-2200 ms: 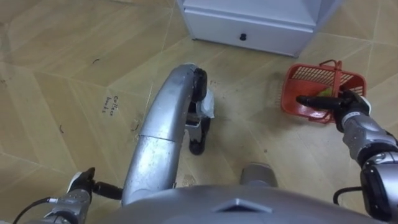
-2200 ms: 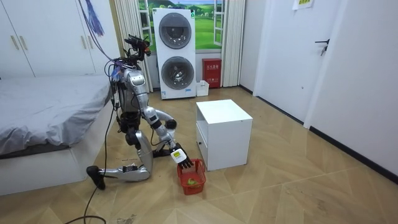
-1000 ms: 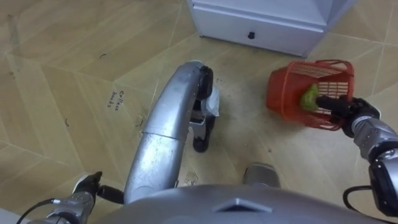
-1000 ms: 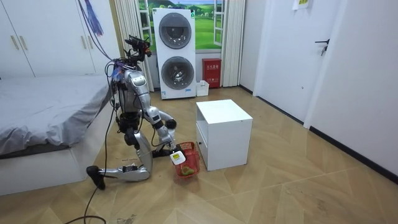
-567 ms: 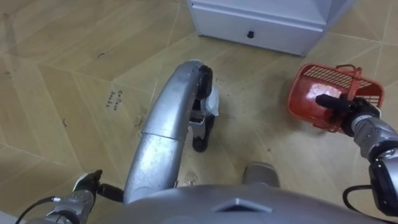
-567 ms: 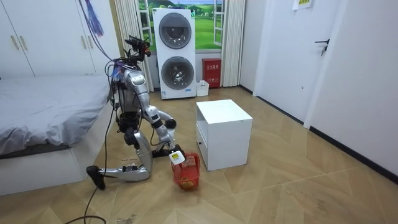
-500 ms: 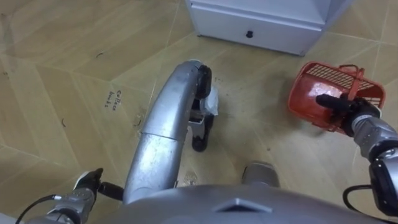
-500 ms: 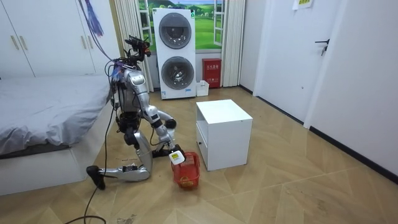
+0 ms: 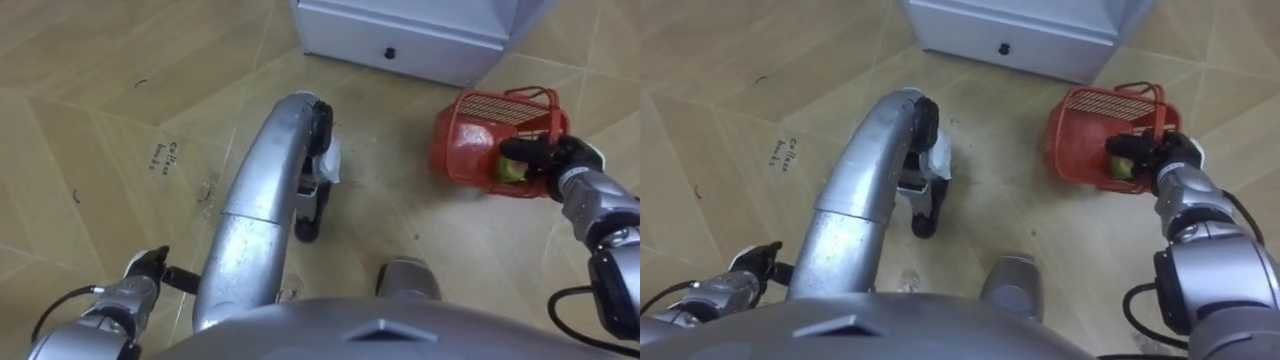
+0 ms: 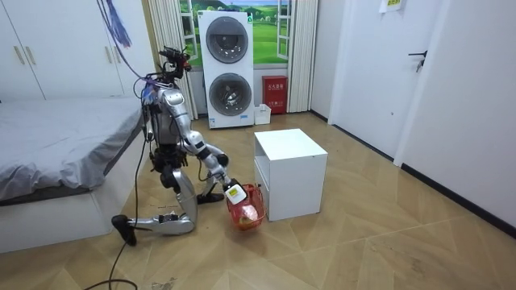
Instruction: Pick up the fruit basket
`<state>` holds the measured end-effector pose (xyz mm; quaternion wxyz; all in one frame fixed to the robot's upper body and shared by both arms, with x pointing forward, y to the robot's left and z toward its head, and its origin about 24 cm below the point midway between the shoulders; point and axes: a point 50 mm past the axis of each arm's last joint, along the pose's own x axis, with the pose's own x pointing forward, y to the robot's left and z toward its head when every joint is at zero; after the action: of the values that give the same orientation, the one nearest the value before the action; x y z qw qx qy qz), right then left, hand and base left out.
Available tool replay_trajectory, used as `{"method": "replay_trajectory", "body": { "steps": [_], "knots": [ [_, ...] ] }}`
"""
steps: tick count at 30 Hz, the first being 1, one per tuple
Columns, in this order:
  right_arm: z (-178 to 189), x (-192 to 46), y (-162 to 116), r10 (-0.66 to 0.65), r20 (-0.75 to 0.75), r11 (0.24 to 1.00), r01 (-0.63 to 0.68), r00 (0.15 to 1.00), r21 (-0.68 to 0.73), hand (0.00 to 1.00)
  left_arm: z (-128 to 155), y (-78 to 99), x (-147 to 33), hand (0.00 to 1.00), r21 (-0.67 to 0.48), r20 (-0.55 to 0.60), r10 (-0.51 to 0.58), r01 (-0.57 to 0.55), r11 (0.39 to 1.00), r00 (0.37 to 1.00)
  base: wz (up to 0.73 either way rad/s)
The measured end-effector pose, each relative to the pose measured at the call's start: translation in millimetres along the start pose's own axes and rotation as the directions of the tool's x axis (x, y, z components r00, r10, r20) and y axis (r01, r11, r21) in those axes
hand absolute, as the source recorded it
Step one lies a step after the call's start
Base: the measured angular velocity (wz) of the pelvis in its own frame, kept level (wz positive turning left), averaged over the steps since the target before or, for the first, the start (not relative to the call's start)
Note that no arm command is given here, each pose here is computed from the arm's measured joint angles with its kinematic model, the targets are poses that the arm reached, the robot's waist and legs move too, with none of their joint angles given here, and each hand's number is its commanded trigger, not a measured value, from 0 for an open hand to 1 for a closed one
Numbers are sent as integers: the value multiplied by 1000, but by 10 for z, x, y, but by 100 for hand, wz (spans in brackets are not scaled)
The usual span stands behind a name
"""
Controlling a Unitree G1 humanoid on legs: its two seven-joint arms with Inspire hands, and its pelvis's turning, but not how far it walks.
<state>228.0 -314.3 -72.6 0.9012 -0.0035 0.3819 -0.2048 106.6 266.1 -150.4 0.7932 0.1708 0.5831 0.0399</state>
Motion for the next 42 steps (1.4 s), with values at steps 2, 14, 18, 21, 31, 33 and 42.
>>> {"method": "replay_trajectory", "body": {
  "steps": [2, 14, 18, 21, 31, 33, 42],
  "knots": [
    [130, 3, 89, 14, 46, 1000, -14, 999, 0, 100, 144, 22, 9, 0, -4, 35, 13, -13, 1000, 999, -11],
    [593, -143, 608, 234, 213, 971, -238, 949, -7, 100, 23, -16, 1, 0, -105, -35, 25, -29, 994, 999, -29],
    [509, -237, 666, 292, 240, 956, -286, 926, -58, 100, -36, 67, -14, 0, -138, -41, 57, -62, 988, 998, -28],
    [478, -327, 724, 345, 265, 939, -335, 901, -84, 100, 20, 139, -20, 0, -159, -21, 88, -90, 983, 996, -12],
    [327, -441, 841, 432, 256, 902, -415, 865, -118, 100, -315, -77, -82, 0, -181, -22, 52, -55, 982, 998, -16],
    [282, -490, 840, 443, 262, 896, -428, 857, -115, 100, -457, -114, -109, 0, -181, -55, 45, -54, 982, 997, 7],
    [529, -713, 988, 529, 384, 838, -538, 757, -92, 100, -703, -112, -173, 0, -232, -107, 58, -82, 969, 993, 16]
  ]
}}
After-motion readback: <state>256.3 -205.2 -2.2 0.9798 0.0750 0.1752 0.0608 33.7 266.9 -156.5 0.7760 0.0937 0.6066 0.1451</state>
